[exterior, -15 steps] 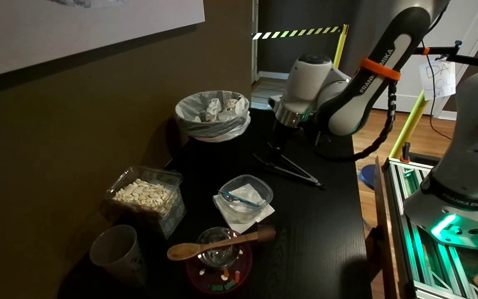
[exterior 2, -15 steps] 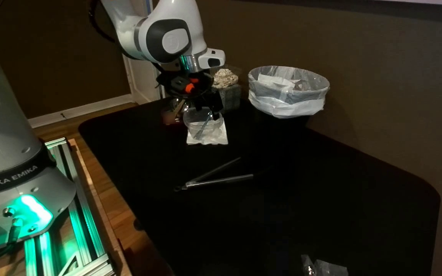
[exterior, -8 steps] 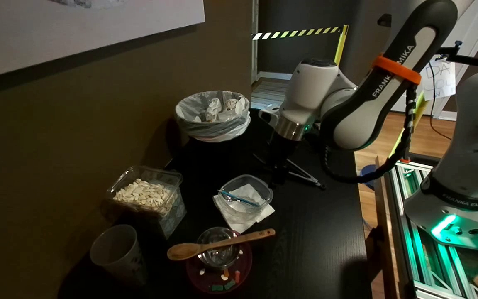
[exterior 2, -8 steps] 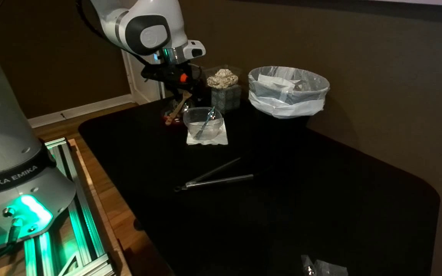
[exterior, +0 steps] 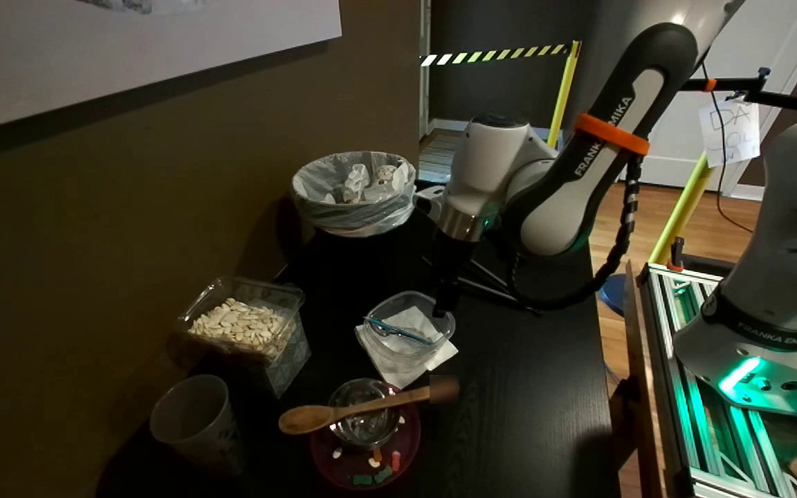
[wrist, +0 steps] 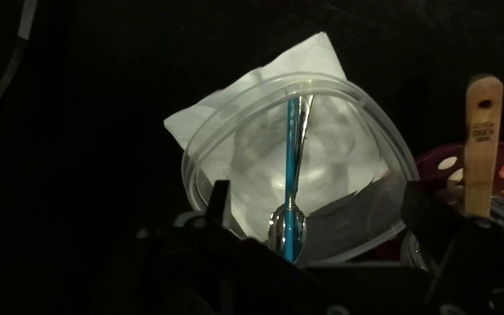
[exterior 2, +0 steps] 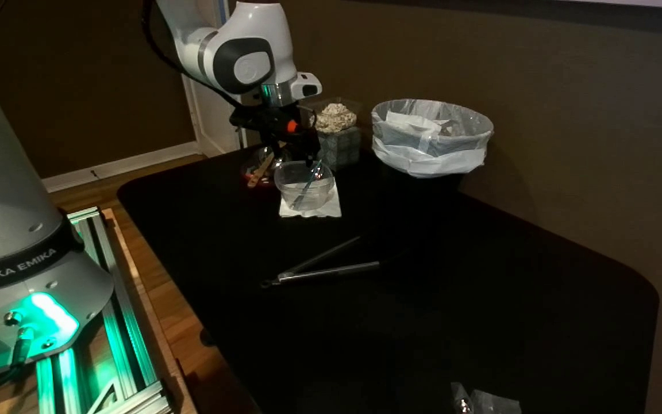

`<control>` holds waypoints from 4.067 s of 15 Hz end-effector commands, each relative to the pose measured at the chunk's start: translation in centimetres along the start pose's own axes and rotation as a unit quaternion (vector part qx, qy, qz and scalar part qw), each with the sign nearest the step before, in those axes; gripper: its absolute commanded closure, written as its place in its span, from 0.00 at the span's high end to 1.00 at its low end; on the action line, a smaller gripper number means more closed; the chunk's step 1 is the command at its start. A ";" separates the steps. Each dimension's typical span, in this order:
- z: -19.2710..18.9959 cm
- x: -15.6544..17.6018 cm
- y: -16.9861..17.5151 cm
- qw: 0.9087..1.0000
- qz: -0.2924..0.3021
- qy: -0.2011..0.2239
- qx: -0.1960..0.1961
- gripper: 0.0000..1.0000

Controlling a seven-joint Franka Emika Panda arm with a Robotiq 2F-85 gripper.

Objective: Put the tongs, silver spoon and blue pencil on the table.

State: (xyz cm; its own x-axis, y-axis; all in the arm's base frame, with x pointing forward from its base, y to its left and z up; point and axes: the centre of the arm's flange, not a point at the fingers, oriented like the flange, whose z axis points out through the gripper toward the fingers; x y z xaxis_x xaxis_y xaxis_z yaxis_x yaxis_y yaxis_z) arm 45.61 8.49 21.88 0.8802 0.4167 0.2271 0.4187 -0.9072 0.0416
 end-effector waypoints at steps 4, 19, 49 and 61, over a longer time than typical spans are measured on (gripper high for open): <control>4.8 2.6 -0.5 1.000 -0.002 -0.022 0.002 1.00; 11.9 5.9 0.1 0.997 0.059 -0.059 -0.003 0.66; -7.5 -3.2 5.2 0.993 0.084 0.038 -0.068 0.02; 5.7 -9.0 8.5 0.976 0.150 -0.156 0.012 0.02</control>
State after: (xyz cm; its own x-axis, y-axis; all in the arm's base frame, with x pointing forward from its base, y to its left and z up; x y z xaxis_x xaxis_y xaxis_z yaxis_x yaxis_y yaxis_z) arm 40.81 -1.28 18.73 0.9840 0.1701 -0.0521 0.1716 -0.9848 0.0264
